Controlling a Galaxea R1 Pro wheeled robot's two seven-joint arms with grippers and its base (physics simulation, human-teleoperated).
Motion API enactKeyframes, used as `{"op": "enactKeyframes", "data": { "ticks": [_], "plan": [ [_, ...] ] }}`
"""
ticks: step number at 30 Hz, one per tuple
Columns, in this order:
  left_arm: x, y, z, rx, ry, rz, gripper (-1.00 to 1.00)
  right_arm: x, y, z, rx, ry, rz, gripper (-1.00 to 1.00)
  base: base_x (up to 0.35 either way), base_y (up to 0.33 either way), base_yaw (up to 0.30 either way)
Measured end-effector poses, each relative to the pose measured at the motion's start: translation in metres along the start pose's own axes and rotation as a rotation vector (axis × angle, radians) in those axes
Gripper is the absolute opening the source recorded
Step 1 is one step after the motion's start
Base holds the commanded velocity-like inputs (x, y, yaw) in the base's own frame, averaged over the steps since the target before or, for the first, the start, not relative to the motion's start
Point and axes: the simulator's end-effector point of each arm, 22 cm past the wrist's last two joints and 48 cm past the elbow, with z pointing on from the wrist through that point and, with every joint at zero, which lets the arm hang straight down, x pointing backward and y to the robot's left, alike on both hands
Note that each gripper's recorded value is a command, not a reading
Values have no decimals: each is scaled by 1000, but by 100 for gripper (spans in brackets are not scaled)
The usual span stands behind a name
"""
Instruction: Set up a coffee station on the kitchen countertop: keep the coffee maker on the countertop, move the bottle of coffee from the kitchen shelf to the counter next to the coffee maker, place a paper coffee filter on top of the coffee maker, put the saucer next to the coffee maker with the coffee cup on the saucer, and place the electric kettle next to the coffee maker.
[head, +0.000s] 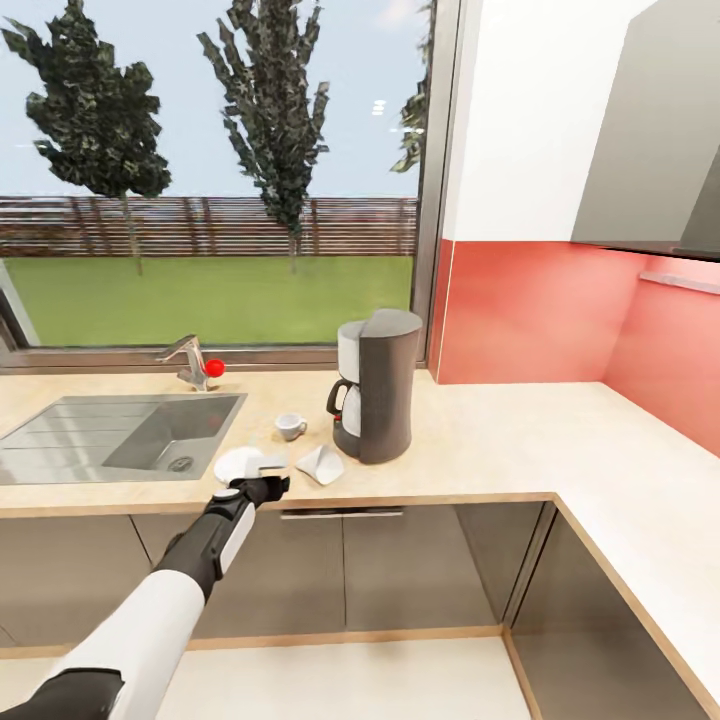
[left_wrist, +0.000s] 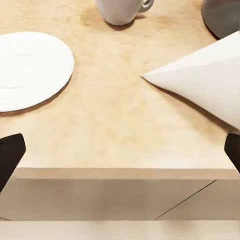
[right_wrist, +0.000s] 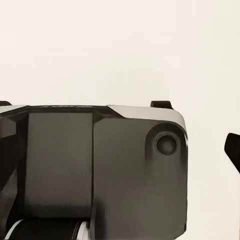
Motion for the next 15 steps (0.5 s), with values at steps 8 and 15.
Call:
{"op": "enactKeyframes", "data": {
  "ticks": [8, 15],
  "plan": [
    [16, 1, -2, -2, 17, 0, 100, -2, -1, 0, 1, -11, -2, 100, 0, 0, -195],
    [14, 1, -3, -2, 11, 0, 100, -3, -1, 0, 1, -14, -2, 100, 0, 0, -250]
  ]
}}
